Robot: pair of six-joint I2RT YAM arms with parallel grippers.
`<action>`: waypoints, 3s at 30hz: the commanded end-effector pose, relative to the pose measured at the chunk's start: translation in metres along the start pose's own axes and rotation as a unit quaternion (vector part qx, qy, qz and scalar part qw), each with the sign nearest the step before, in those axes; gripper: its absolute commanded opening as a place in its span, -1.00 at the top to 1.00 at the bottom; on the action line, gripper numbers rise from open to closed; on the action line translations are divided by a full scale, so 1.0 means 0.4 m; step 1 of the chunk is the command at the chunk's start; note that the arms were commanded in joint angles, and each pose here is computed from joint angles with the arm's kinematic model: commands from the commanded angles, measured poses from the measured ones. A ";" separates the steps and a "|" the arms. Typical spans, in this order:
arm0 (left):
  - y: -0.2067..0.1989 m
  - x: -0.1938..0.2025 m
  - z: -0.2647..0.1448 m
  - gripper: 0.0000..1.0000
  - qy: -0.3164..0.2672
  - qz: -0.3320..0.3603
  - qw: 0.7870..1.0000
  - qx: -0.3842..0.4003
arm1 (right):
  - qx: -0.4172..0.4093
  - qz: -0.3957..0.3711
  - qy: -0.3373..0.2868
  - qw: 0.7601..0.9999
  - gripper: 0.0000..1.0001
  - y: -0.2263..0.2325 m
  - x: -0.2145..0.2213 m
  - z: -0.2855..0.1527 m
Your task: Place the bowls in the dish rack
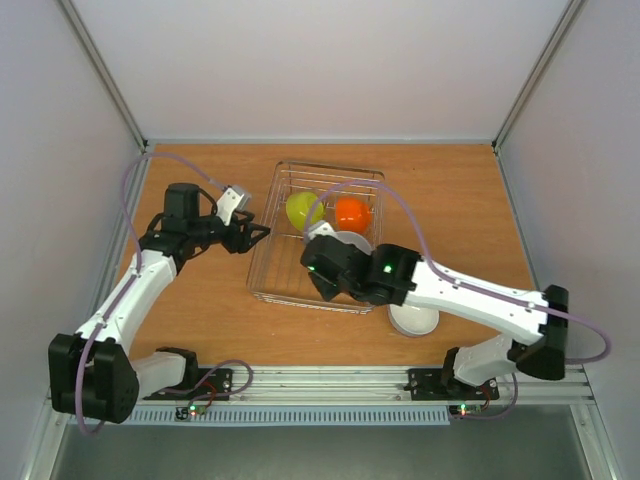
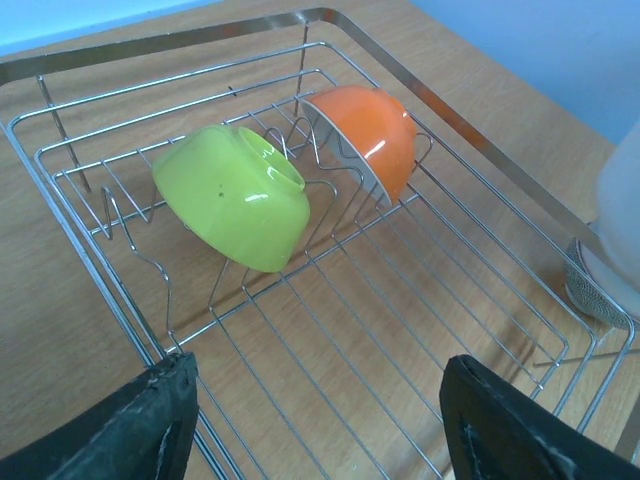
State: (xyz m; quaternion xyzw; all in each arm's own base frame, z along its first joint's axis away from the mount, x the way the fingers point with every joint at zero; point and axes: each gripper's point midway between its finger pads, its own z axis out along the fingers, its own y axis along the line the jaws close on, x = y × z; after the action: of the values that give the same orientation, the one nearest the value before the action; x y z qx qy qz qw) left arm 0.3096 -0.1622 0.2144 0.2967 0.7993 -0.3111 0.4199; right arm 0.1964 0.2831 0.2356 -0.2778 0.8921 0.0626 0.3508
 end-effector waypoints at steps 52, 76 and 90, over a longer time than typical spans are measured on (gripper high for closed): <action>-0.047 0.086 0.056 0.99 0.152 0.005 0.987 0.058 | -0.012 -0.222 -0.020 0.975 0.55 0.302 -0.187 0.184; -0.058 0.060 0.041 0.99 0.114 0.013 0.992 0.060 | -0.094 -0.003 -0.145 0.985 -0.62 0.135 -0.162 -0.014; -0.100 0.042 0.008 0.99 0.075 0.006 0.989 0.127 | -0.359 0.227 -0.154 0.892 -0.97 0.121 -0.169 -0.002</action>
State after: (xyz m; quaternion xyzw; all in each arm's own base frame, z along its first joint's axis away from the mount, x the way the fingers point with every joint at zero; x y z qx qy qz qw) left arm 0.2802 -0.1809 0.1905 0.3570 0.8097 -0.3618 0.2932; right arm 0.2253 0.3297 0.2337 -0.1806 0.8422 0.3601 0.3585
